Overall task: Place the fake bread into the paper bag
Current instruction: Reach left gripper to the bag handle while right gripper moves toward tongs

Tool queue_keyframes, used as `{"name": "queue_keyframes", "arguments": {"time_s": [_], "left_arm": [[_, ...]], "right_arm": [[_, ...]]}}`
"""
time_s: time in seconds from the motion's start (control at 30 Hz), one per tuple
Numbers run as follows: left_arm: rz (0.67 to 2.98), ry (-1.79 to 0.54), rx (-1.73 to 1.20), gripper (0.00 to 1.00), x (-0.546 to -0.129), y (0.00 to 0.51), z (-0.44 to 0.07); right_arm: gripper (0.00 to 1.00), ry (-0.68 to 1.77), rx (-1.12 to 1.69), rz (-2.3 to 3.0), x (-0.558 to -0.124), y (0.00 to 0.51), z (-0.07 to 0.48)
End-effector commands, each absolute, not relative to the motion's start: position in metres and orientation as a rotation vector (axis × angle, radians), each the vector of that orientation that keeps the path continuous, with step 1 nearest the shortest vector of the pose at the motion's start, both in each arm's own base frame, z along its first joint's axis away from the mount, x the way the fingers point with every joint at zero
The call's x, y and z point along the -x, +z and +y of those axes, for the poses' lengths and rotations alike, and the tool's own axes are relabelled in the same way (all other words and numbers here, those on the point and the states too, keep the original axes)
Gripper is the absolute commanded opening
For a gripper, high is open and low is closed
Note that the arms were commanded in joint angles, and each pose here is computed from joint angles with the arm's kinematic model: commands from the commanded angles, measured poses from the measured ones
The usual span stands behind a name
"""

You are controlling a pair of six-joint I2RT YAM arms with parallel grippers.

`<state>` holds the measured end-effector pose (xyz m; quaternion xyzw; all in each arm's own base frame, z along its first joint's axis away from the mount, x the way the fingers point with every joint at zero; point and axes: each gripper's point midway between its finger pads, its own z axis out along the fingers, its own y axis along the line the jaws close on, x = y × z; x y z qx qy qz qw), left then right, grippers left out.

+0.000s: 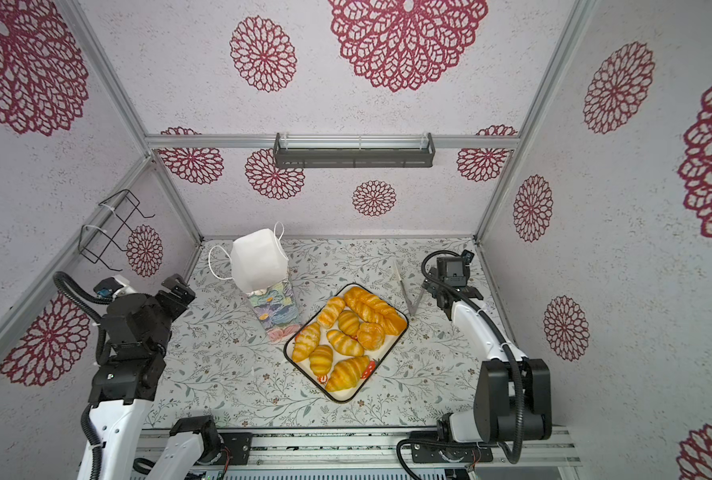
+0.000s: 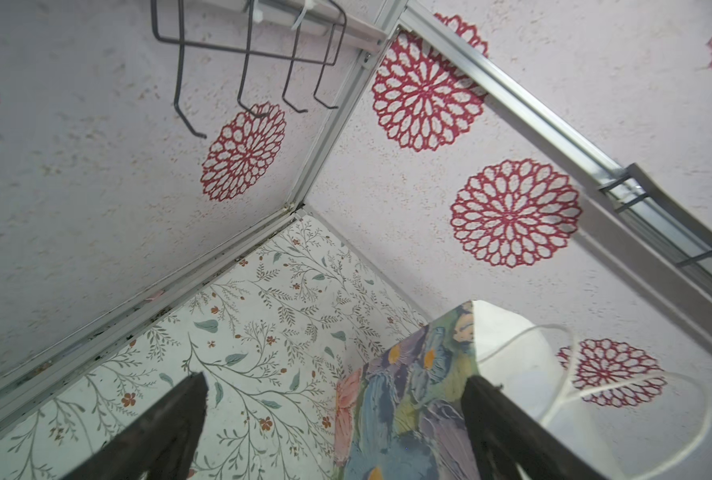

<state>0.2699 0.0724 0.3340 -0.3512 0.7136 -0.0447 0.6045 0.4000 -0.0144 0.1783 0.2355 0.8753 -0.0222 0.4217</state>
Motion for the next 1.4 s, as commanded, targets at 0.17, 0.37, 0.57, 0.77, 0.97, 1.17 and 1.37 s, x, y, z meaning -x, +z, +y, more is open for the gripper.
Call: {"name": "queue_keyframes", "arguments": {"time_s": [0.17, 0.37, 0.57, 0.77, 0.97, 1.17, 1.37], "left_arm": [[1.800, -0.278, 0.629, 1.00, -0.288, 0.366, 0.032], [1.798, -0.274, 0.548, 1.00, -0.296, 0.381, 0.028], [1.872, -0.325, 0.473, 1.00, -0.311, 0.378, 0.014], [1.962, -0.355, 0.437, 0.99, -0.330, 0.359, 0.006], [2.020, -0.358, 0.409, 0.89, -0.345, 0.340, 0.003], [2.047, -0.349, 0.380, 0.65, -0.352, 0.325, 0.002], [2.062, -0.324, 0.362, 0.41, -0.353, 0.315, 0.006]], "right_arm": [[0.99, 0.111, -0.364, 2.127, -0.409, 0.231, 0.032], [0.99, 0.072, -0.321, 2.166, -0.406, 0.229, 0.037], [0.99, 0.091, -0.281, 2.193, -0.406, 0.218, 0.050], [0.99, 0.100, -0.259, 2.211, -0.406, 0.213, 0.059], [0.99, 0.096, -0.249, 2.208, -0.405, 0.213, 0.062], [0.99, 0.071, -0.249, 2.271, -0.405, 0.192, 0.062], [0.99, 0.050, -0.245, 2.325, -0.406, 0.172, 0.062]]}}
